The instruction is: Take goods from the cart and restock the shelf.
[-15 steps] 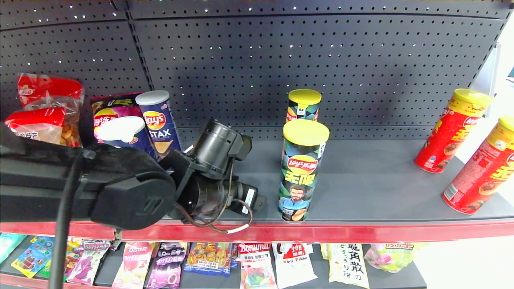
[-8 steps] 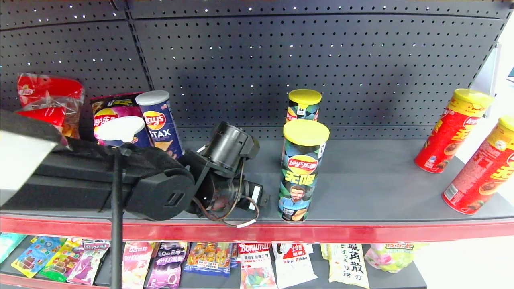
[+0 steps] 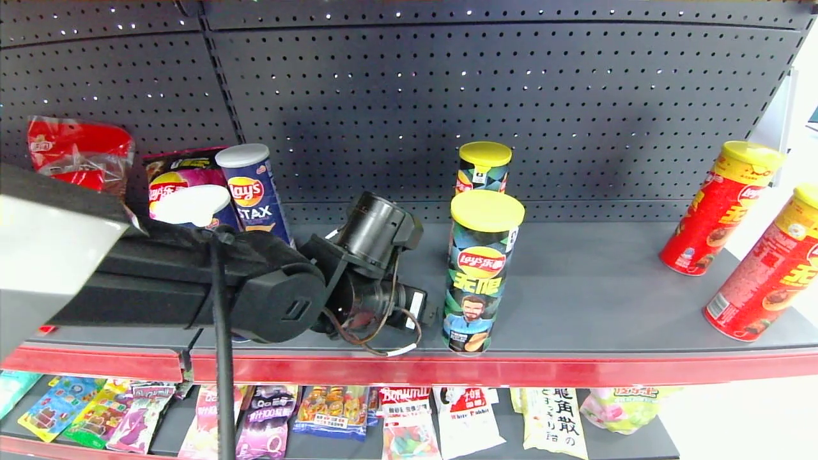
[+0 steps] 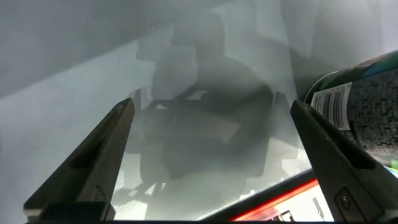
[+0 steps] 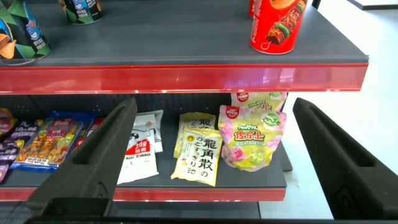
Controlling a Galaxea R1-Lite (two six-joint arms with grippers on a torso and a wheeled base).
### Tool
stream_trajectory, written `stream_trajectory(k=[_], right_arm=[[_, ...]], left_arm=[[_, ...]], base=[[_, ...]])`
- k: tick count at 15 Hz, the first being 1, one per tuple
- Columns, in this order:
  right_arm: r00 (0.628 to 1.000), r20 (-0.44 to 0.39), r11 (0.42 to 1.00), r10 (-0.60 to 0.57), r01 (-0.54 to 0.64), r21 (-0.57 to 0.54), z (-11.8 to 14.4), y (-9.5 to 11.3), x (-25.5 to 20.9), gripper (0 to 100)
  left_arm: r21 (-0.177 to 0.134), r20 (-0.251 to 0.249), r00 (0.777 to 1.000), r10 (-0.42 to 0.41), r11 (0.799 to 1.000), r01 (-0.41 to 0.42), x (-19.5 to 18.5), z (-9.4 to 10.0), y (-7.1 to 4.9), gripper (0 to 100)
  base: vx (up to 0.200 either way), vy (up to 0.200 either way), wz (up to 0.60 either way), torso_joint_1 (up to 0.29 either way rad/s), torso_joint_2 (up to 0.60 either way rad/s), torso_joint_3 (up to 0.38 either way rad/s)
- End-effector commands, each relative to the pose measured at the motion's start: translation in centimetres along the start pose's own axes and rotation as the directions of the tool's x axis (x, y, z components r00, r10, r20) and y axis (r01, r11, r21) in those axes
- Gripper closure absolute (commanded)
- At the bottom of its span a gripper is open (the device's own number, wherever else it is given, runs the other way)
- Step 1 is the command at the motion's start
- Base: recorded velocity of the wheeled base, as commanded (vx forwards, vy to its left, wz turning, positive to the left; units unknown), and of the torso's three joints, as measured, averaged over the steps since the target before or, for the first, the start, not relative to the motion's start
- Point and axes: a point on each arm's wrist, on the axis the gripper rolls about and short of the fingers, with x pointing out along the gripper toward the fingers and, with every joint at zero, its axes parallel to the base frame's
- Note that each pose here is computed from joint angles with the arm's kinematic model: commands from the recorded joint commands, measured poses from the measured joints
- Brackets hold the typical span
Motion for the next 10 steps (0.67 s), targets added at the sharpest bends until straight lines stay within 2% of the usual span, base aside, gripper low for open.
stream_trajectory(k=[1, 10], right_arm=[[1.0, 0.0, 1.0, 0.0, 0.0, 0.0, 0.0, 0.0, 0.0, 0], [1.0, -0.003, 1.0, 0.0, 0.0, 0.0, -0.04, 0.0, 0.02, 0]], left_arm=[[0.002, 0.003, 1.0, -0.002, 1.0, 0.002, -0.08, 0.03, -0.1, 0], [0.012, -0.006, 1.0, -0.016, 1.0, 0.016, -0.31, 0.13, -0.75, 0]], base=[[0.0, 0.0, 0.0, 0.0, 0.0, 0.0], [0.0, 0.0, 0.0, 0.0, 0.0, 0.0]])
